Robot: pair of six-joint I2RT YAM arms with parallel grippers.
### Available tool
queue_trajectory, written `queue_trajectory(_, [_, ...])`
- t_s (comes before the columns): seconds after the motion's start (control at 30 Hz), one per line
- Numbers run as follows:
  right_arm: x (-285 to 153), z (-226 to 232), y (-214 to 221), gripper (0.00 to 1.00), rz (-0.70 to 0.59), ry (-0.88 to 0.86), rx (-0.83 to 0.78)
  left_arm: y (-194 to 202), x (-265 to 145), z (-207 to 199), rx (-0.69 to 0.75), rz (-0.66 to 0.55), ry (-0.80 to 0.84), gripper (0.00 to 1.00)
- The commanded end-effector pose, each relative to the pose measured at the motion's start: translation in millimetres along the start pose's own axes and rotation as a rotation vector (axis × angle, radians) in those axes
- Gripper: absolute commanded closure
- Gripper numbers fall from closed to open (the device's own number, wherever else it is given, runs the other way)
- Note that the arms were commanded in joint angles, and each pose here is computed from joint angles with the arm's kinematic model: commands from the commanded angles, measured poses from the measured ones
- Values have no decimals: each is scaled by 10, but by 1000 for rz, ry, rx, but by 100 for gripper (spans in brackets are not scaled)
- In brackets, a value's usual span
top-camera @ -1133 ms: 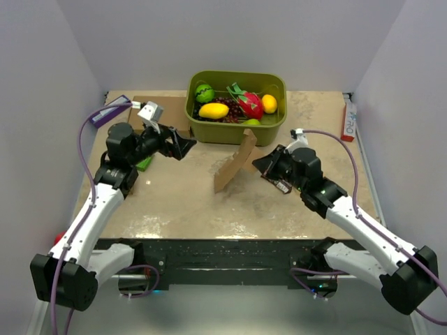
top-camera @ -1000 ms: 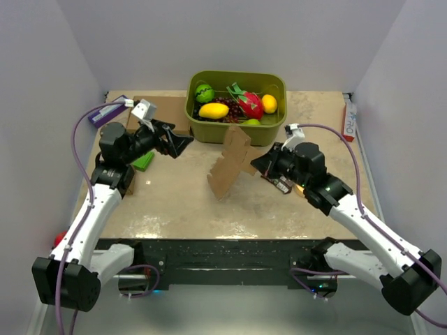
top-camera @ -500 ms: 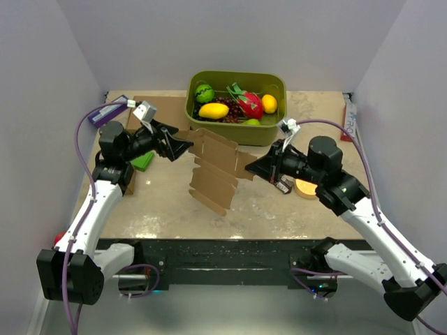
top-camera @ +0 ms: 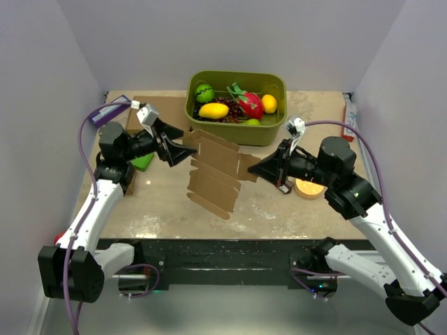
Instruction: Fold the paper box
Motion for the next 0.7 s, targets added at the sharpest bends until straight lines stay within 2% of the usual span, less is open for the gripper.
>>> queue_trajectory(0.0, [-82, 146, -138, 100, -25, -42, -48, -7, 5, -167, 3, -10, 137, 0])
queue_trajectory(0.13, [-93, 166, -141, 100, -32, -52, -52, 4, 32, -217, -9, -9, 172, 2])
queue_trajectory(0.23, [-81, 149, -126, 100, -31, -50, -51, 42, 63, -330, -14, -5, 225, 13])
queue_trajectory(0.27, [-75, 136, -123, 100, -31, -45, -47, 55, 70, -342, -16, -1, 232, 20])
queue_trajectory(0.33, [-56, 60, -108, 100, -30, -11, -52, 63, 80, -356, -18, 1, 237, 27])
queue_trajectory(0.37, [-48, 13, -96, 100, -28, 11, -56, 69, 85, -342, -22, 1, 230, 35])
queue_trajectory(0.43, [-47, -125, -44, 100, -12, 82, -62, 67, 90, -328, -22, -2, 221, 42])
queue_trajectory(0.63, [2, -309, 63, 100, 11, 147, -54, 107, 137, -226, -56, -8, 174, 69])
queue_trajectory(0.67, [6, -326, 73, 100, 11, 154, -51, 119, 150, -196, -65, -12, 156, 78])
Point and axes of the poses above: each gripper's point midway between its finger pads, its own x axis out along the fingers, its own z axis along the line the jaws close on, y = z × x, the point moved 2 cm from there along -x, back along the fingers, and after that the axes turned 4 degrees about x, right-handed, at the moved point
